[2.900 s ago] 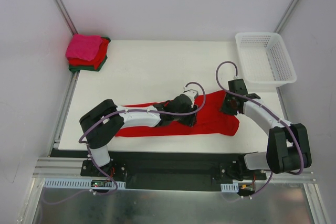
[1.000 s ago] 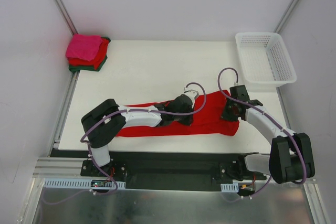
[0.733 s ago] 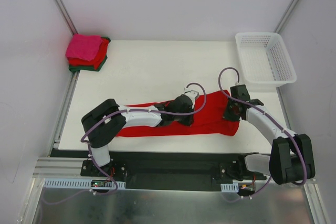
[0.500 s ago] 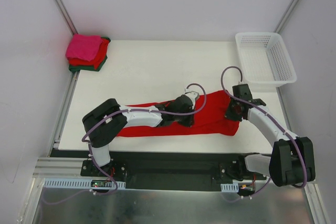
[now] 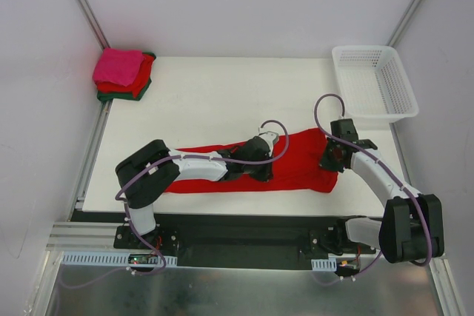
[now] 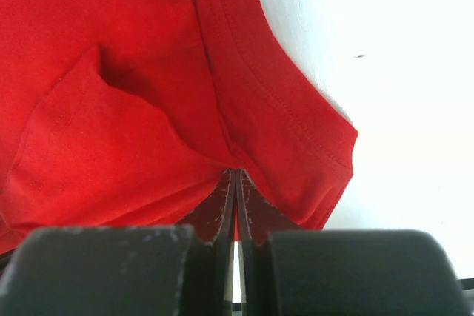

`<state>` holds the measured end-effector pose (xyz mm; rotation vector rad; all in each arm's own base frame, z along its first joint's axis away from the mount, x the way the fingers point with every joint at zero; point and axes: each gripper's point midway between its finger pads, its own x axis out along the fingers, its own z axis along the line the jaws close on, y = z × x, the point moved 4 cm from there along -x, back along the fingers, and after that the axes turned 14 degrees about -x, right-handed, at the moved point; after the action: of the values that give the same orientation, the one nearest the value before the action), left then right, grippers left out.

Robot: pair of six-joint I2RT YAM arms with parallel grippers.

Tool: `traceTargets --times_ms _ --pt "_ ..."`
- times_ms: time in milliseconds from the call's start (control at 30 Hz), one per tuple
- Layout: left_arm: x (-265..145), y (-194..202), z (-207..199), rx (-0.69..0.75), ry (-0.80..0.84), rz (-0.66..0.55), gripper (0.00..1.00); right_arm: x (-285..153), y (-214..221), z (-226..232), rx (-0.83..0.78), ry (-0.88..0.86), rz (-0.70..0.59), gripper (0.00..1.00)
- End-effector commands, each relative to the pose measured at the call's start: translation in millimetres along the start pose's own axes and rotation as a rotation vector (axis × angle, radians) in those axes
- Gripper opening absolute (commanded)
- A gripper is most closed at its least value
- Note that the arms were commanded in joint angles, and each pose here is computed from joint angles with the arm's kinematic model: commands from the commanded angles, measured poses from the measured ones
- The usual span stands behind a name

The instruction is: Fold and stack the t-shirts

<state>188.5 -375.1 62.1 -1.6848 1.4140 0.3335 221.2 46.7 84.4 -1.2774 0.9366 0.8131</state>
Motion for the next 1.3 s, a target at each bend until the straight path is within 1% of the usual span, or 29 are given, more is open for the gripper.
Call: traceTargets --times_ms 0,300,367,433,467,500,567,633,733,800,900,1033,1067,1100,1133,1167,1267 --pt "-10.1 0.3 -5.7 -0.010 0.030 0.004 0.06 -12.7 -14.8 -10.5 -0.003 0.045 -0.061 0.01" --pt "-7.5 1.1 -7.3 -0.017 0.038 0.013 0.08 -15.5 -14.9 -12.2 -0.006 0.044 -0.062 0.01" --pt "-7.3 1.3 -8.3 -0.019 0.044 0.017 0.13 -16.7 -15.2 -12.5 -0.010 0.042 -0.065 0.02" --pt "-6.7 2.3 -10.5 -0.020 0.056 0.028 0.17 -17.7 -14.9 -12.6 -0.015 0.041 -0.066 0.06" --pt "-6.5 2.6 -11.6 -0.023 0.061 0.032 0.26 -18.6 -15.0 -12.5 -0.016 0.039 -0.068 0.11" --pt "-6.8 2.3 -13.6 -0.025 0.069 0.035 0.31 -19.3 -14.6 -12.7 -0.017 0.039 -0.068 0.14" --pt "-7.6 2.3 -18.0 -0.032 0.088 0.045 0.37 -22.2 -15.9 -13.1 -0.019 0.039 -0.079 0.22" --pt "-10.4 0.9 -22.6 -0.036 0.106 0.046 0.40 -26.6 -17.1 -14.3 -0.015 0.043 -0.093 0.24" --pt "-18.0 -1.8 -29.7 -0.034 0.136 0.043 0.48 -35.5 -20.7 -16.2 -0.016 0.054 -0.115 0.26" --pt "-27.3 -6.0 -36.6 -0.031 0.161 0.029 0.53 -43.1 -23.8 -17.0 -0.014 0.055 -0.133 0.30" --pt "-43.3 -11.1 -44.4 -0.028 0.190 0.006 0.56 -53.1 -28.4 -14.2 -0.011 0.033 -0.164 0.33" --pt "-64.5 -21.8 -50.8 0.004 0.199 -0.047 0.61 -56.4 -28.4 -4.9 -0.014 -0.036 -0.170 0.34" --pt "-71.2 -25.1 -51.9 0.017 0.194 -0.063 0.60 -55.8 -29.1 0.4 -0.014 -0.075 -0.172 0.29" --pt "-73.6 -29.0 -49.8 0.029 0.173 -0.087 0.57 -50.8 -23.9 2.1 -0.015 -0.087 -0.154 0.25" --pt "-75.5 -34.1 -49.3 0.061 0.158 -0.109 0.47 -48.6 -22.9 3.2 -0.010 -0.093 -0.152 0.17" --pt "-76.7 -34.8 -45.3 0.075 0.132 -0.113 0.39 -46.9 -22.4 9.7 -0.009 -0.140 -0.150 0.02" --pt "-76.4 -45.1 -36.3 0.110 0.084 -0.137 0.00 -37.0 -14.6 15.8 0.001 -0.182 -0.131 0.01"
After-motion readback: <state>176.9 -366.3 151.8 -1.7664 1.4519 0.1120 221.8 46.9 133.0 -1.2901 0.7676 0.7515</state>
